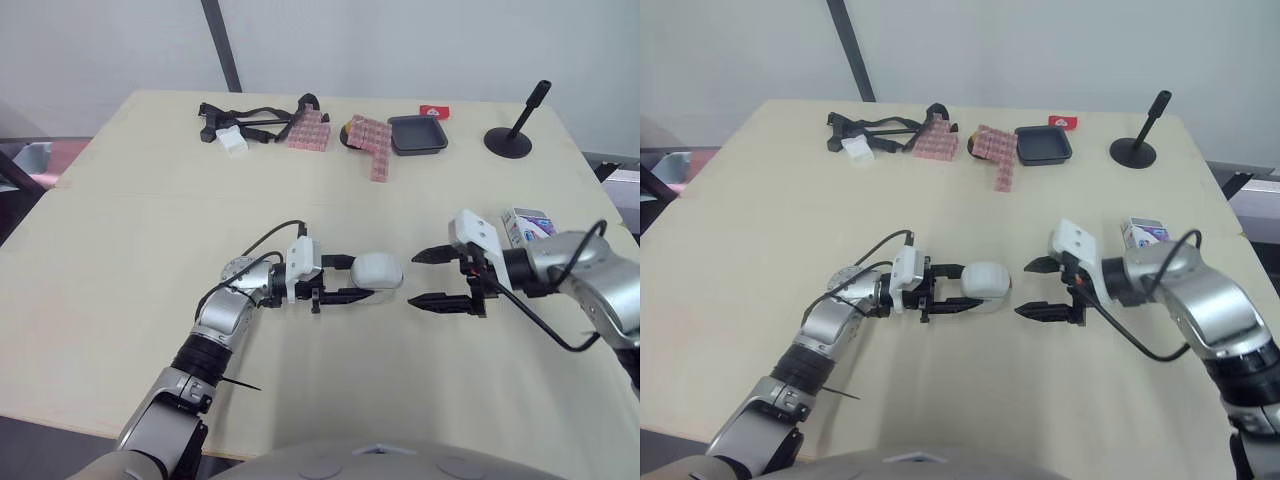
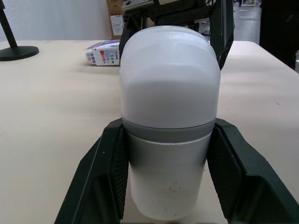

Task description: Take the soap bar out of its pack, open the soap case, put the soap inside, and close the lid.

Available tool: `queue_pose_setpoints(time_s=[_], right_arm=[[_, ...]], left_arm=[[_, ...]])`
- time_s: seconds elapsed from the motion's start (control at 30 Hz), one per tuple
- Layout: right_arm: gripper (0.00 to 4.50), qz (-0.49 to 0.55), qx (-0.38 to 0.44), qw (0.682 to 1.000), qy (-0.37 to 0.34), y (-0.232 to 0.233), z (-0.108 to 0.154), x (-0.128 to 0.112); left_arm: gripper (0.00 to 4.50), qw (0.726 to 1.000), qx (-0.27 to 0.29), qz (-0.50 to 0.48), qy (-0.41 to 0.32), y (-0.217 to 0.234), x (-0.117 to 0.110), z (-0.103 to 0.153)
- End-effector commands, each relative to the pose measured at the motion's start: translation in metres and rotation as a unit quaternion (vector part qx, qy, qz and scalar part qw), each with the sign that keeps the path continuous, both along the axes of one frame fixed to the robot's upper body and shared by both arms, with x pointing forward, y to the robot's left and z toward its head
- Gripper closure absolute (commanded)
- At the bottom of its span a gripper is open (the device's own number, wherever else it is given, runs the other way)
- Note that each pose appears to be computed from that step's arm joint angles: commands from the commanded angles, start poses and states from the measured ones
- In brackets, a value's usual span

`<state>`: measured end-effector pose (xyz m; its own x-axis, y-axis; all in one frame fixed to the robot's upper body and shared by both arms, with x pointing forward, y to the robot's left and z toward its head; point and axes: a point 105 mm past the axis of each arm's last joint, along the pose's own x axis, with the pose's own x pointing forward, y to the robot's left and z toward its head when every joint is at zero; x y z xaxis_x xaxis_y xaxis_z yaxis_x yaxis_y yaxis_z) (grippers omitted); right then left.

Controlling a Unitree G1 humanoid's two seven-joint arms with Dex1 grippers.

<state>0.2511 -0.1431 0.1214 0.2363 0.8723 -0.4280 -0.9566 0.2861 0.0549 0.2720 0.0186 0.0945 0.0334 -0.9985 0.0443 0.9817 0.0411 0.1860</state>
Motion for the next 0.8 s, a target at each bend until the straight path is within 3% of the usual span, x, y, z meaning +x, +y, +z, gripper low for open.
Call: queue_pose_setpoints(time_s=[0.03, 0.4, 0.8], right_arm=[[0.84, -0.002, 0.056, 0.996, -0.071, -0.007, 0.015, -0.003], [4.41, -0.008, 0.128, 0.979, -0.155, -0.013, 0.027, -0.014], [4.41, 0.03, 0.202, 0.963, -0.173, 0.034, 0.072, -0.007]], left_arm=[[2.63, 1.0, -0.008, 0.004, 0.0, 0.004, 0.001, 0.005], [2.63, 1.0, -0.012, 0.0, 0.006, 0.009, -0.001, 0.007], [2.63, 1.0, -0.008, -0.009, -0.002, 0.01, -0.003, 0.008]])
